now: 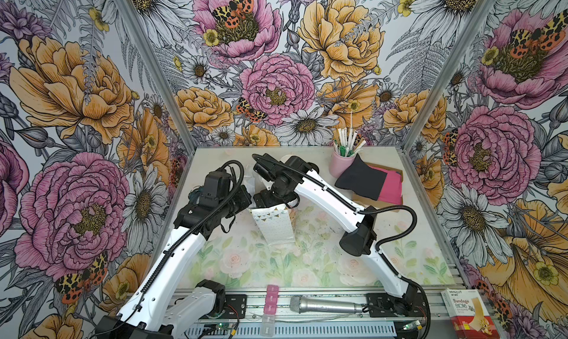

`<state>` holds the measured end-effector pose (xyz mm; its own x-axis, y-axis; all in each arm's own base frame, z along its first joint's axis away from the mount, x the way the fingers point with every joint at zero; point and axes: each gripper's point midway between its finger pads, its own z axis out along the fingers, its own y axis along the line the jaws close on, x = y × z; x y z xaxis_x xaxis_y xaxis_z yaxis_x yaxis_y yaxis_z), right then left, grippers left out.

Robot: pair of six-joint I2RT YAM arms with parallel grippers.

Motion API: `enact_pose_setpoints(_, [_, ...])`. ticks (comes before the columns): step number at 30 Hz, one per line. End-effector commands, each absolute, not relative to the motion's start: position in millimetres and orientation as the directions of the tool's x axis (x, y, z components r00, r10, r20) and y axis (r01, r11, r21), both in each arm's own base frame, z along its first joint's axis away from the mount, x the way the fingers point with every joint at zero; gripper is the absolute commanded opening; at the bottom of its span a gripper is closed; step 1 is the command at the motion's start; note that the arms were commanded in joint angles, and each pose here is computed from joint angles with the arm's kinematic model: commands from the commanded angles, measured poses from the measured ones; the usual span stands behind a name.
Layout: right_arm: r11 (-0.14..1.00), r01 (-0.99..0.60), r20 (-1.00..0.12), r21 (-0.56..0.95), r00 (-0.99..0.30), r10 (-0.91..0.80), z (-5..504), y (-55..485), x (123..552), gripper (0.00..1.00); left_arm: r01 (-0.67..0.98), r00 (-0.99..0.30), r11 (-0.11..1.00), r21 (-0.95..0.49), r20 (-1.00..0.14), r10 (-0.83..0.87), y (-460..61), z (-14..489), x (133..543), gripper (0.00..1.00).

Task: Pack a coffee takeout order
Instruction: Place the coffee cup in the cup tray, then pick up the straw from the storage cup.

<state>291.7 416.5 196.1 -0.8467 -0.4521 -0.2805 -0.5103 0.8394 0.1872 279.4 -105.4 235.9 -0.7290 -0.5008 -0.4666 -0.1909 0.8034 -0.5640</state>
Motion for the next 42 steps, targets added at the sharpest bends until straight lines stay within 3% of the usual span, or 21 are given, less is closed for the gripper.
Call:
enact_pose_setpoints(1, [0.843, -0.498, -0.397, 0.200, -0.828, -0.395, 241.1, 411.0, 299.9, 0.99, -0.198, -0.733, 0.826, -0.528, -0.480, -0.482, -101.0, 230.9, 277.3, 0.00])
enact_pose_setpoints(7, [0.831, -0.507, -0.474, 0.228, -0.803, -0.360, 263.0, 418.0, 307.1, 0.99, -0.184, -0.737, 0.831, -0.524, -0.486, -0.469, -103.9, 233.0, 279.2, 0.00])
enact_pose_setpoints(14, [0.832, -0.495, -0.436, 0.251, -0.825, -0.359, 247.8, 423.3, 307.9, 0.99, -0.149, -0.737, 0.845, -0.513, -0.513, -0.441, -110.6, 243.4, 284.5, 0.00])
enact_pose_setpoints(25, [0.844, -0.466, -0.463, 0.264, -0.829, -0.313, 258.0, 419.1, 317.4, 0.89, -0.083, -0.726, 0.873, -0.480, -0.571, -0.383, -123.5, 261.6, 290.7, 0.00])
enact_pose_setpoints(42, [0.842, -0.451, -0.587, 0.295, -0.781, -0.213, 311.2, 407.9, 330.5, 0.91, -0.125, -0.743, 0.867, -0.482, -0.534, -0.404, -118.6, 243.2, 285.1, 0.00])
